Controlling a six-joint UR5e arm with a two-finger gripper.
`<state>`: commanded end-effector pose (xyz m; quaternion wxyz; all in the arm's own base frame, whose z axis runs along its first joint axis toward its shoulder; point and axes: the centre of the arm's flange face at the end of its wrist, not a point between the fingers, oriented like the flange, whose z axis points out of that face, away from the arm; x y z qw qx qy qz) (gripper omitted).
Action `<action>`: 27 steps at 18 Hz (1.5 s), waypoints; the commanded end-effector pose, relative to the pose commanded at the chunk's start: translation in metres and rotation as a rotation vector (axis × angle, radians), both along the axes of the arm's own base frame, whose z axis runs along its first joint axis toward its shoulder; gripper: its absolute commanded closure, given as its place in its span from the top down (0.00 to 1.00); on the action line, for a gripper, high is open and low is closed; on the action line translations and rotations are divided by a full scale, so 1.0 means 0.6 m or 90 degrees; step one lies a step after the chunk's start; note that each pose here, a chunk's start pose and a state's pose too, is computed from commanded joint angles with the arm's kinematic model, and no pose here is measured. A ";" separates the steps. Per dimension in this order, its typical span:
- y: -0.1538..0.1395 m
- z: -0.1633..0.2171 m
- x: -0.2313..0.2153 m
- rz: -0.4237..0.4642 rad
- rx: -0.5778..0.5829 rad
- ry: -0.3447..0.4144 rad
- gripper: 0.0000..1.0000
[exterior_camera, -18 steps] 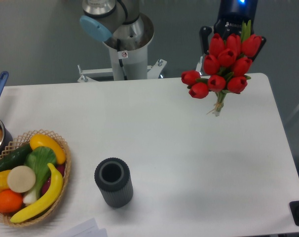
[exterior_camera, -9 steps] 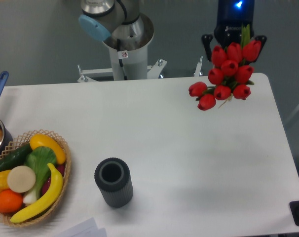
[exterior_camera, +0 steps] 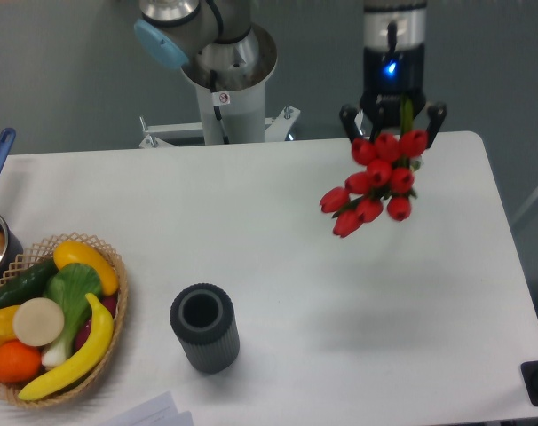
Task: Place the flowers on the table
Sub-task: 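Lower the held tulip bouquet toward the table beside the black container, then lay the tulips down on the table and open the gripper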
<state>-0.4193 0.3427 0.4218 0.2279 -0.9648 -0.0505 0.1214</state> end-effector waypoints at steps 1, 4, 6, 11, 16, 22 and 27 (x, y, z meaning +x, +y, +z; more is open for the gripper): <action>0.013 -0.006 -0.004 -0.008 -0.001 -0.004 0.48; 0.056 -0.055 -0.020 -0.032 -0.018 -0.032 0.48; 0.076 -0.082 -0.024 -0.041 -0.033 -0.044 0.48; 0.121 -0.124 -0.043 -0.058 -0.055 -0.057 0.48; 0.151 -0.195 -0.038 -0.069 -0.127 -0.067 0.48; 0.162 -0.233 -0.034 -0.067 -0.187 -0.063 0.48; 0.173 -0.266 -0.029 -0.071 -0.235 -0.058 0.48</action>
